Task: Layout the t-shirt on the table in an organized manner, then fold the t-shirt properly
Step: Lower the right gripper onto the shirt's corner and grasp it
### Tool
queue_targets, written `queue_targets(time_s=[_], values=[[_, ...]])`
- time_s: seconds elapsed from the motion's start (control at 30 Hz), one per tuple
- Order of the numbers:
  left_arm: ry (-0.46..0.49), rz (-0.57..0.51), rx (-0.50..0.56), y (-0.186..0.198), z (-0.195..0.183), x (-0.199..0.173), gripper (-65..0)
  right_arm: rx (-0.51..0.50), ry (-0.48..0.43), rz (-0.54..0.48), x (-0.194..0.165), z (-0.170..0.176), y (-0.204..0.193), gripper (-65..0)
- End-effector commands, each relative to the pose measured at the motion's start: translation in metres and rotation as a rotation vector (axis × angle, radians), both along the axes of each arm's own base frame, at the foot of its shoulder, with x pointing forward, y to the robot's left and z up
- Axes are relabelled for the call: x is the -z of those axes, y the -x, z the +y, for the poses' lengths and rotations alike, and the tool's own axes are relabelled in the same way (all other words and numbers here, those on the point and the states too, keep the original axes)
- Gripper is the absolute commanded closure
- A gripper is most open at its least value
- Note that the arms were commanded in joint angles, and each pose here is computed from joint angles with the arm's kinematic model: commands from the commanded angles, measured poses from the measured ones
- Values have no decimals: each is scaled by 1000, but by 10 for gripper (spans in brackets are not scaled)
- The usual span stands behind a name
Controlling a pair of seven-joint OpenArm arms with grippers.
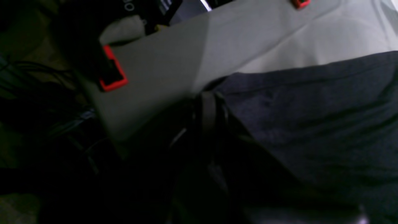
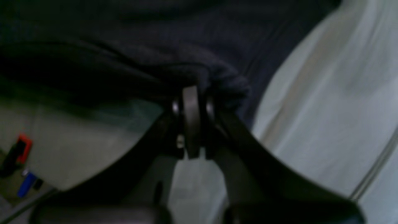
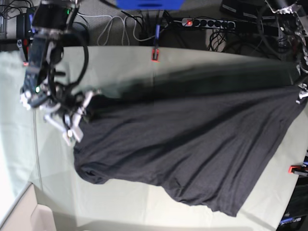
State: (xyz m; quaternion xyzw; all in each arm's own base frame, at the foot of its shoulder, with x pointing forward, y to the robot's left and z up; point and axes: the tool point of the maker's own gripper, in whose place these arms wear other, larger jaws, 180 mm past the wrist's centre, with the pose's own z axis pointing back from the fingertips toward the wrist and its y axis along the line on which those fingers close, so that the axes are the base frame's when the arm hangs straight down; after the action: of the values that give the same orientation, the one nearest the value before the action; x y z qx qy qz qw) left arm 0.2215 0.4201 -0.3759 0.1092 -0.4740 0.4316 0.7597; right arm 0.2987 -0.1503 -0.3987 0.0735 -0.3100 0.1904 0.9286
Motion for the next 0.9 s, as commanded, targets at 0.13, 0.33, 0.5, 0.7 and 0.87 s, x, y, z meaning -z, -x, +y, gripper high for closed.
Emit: queue_targets(time_s=[0.13,0.33,0.5,0.7,0.87], values=[[-48,-45,-5,-11,9,-19,0,-50,-25,-64,-18,16,-45,0],[-48,-48,-5,-12,9,-19,0,-92,-42,18,1,24,-70,-127],[-47,-62,-5,-18,10,-23,0,-37,-58,-10,-9,10,-80,-300],[-47,-67,-6,-19,10,-24,0,-4,-38,-34,-11,-2,-58,-351],[-44,-81,-4,-25,8,-26,0,-13,-64,-4,2,14,-35,-320]])
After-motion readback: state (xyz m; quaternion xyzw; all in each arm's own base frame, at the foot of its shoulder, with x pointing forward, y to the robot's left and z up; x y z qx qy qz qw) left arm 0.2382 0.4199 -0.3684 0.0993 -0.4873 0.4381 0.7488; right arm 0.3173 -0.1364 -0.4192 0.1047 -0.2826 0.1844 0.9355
